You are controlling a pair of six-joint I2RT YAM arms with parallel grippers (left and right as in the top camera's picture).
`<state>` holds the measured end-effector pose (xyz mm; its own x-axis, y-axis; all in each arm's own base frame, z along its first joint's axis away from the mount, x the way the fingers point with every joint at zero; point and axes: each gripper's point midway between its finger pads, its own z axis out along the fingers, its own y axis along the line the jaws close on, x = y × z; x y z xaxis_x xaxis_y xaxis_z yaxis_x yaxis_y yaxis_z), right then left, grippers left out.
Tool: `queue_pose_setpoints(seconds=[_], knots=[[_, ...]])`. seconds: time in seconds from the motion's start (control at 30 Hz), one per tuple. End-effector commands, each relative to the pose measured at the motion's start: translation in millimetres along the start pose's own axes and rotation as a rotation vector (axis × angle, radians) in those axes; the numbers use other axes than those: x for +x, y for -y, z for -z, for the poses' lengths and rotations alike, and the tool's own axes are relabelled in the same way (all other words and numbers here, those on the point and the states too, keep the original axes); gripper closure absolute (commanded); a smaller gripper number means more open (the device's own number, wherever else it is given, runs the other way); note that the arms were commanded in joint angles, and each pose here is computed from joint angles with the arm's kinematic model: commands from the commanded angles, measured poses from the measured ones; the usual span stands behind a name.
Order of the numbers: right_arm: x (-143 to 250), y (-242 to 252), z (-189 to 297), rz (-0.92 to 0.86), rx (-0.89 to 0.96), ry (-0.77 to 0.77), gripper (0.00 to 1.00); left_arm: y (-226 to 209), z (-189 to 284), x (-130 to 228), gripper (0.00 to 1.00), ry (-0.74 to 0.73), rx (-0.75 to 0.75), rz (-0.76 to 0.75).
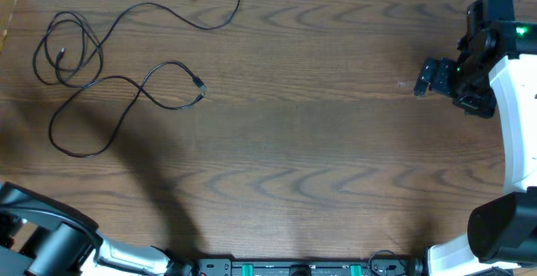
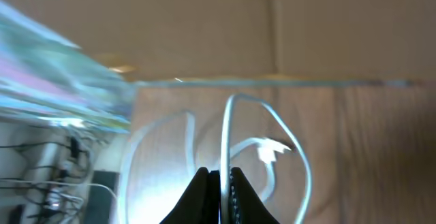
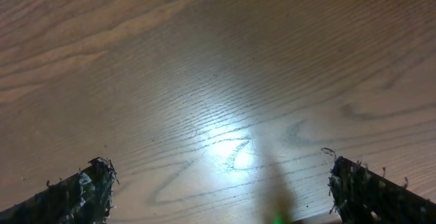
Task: Untangle cables
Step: 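Lower the white cable at the bottom-left corner and open the left gripper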
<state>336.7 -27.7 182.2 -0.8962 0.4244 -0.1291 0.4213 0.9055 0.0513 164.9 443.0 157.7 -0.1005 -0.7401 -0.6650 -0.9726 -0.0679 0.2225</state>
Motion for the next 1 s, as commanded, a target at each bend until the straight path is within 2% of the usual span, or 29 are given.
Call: queue_pose_setpoints(seconds=[0.0, 0.1, 0.23, 0.47, 0.77, 0.83, 0.97], knots=[[-4, 1, 5, 0.004, 0.006, 0.022, 0.01, 34, -3, 18, 0.92, -0.091, 0.186, 0.005], [-4, 1, 5, 0.004, 0.006, 0.022, 0.01, 66, 7, 21, 0.92, -0.115, 0.379, -0.048], [-4, 1, 5, 0.004, 0.006, 0.022, 0.01, 105, 30, 30, 0.92, -0.118, 0.621, -0.201], [-4, 1, 5, 0.004, 0.006, 0.022, 0.01, 121, 44, 27, 0.92, -0.082, 0.673, -0.272], [-4, 1, 5, 0.004, 0.006, 0.022, 0.01, 122, 84, -28, 0.92, 0.064, 0.716, -0.206], [-4, 1, 5, 0.004, 0.006, 0.022, 0.01, 120, 82, -25, 0.92, 0.052, 0.712, -0.208], [-4, 1, 5, 0.004, 0.006, 0.022, 0.01, 125, 64, 4, 0.92, -0.056, 0.695, -0.239]])
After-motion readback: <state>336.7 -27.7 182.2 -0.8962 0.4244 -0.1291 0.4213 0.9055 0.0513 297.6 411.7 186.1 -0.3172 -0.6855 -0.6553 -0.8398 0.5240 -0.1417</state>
